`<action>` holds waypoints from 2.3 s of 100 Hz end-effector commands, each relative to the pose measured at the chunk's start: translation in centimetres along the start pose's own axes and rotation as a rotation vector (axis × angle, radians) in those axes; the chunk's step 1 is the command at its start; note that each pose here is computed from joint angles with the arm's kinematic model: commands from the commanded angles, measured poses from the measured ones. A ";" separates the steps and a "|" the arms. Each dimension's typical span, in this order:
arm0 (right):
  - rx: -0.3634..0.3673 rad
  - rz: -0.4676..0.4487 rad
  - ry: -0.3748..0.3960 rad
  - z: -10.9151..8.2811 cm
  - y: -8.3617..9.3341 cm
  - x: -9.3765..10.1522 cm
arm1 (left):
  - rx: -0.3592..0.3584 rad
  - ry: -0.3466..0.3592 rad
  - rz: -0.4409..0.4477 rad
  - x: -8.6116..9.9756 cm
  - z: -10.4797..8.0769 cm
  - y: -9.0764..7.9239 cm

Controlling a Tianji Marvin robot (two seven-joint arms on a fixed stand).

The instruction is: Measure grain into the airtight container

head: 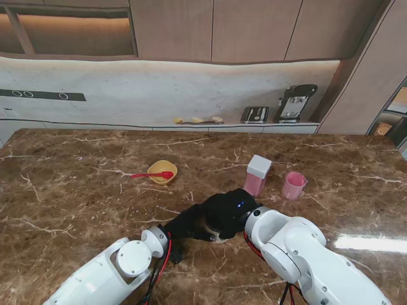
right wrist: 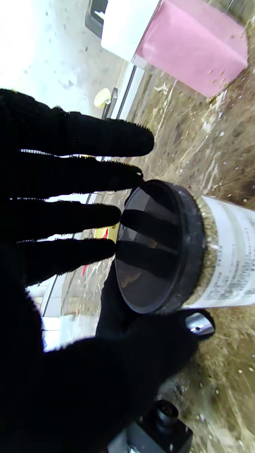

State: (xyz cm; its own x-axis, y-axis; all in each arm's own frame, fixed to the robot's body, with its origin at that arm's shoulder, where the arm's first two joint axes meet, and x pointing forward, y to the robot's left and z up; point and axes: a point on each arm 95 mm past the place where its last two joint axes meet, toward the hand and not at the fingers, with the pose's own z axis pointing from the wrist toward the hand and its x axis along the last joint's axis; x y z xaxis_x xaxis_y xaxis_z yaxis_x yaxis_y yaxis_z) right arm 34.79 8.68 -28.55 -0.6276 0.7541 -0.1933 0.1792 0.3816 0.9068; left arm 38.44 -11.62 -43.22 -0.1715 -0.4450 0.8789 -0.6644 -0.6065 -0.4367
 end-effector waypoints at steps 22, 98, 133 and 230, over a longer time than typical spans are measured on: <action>-0.066 0.039 -0.016 1.7 -1.9 0.7 | -0.026 -0.057 -0.003 -1.9 -1.0 1.2; 0.020 -0.045 -0.022 0.2 -0.8 -0.1 | -0.022 -0.056 0.000 -1.9 -1.1 1.0; -0.196 0.031 -0.106 2.2 -2.3 1.1 | -0.025 -0.054 -0.003 -1.9 -1.1 1.0; -0.017 0.006 -0.044 1.3 -1.8 -0.2 | -0.028 -0.056 -0.004 -1.9 -1.1 1.0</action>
State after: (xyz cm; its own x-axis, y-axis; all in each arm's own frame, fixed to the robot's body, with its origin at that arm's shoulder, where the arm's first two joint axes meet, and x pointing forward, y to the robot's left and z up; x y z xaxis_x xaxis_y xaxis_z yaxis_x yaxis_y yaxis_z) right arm 35.70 8.70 -29.00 -0.6053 0.7678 -0.2101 0.1464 0.3668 0.9187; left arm 38.48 -11.38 -43.17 -0.1734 -0.4465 0.8778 -0.6624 -0.6067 -0.4395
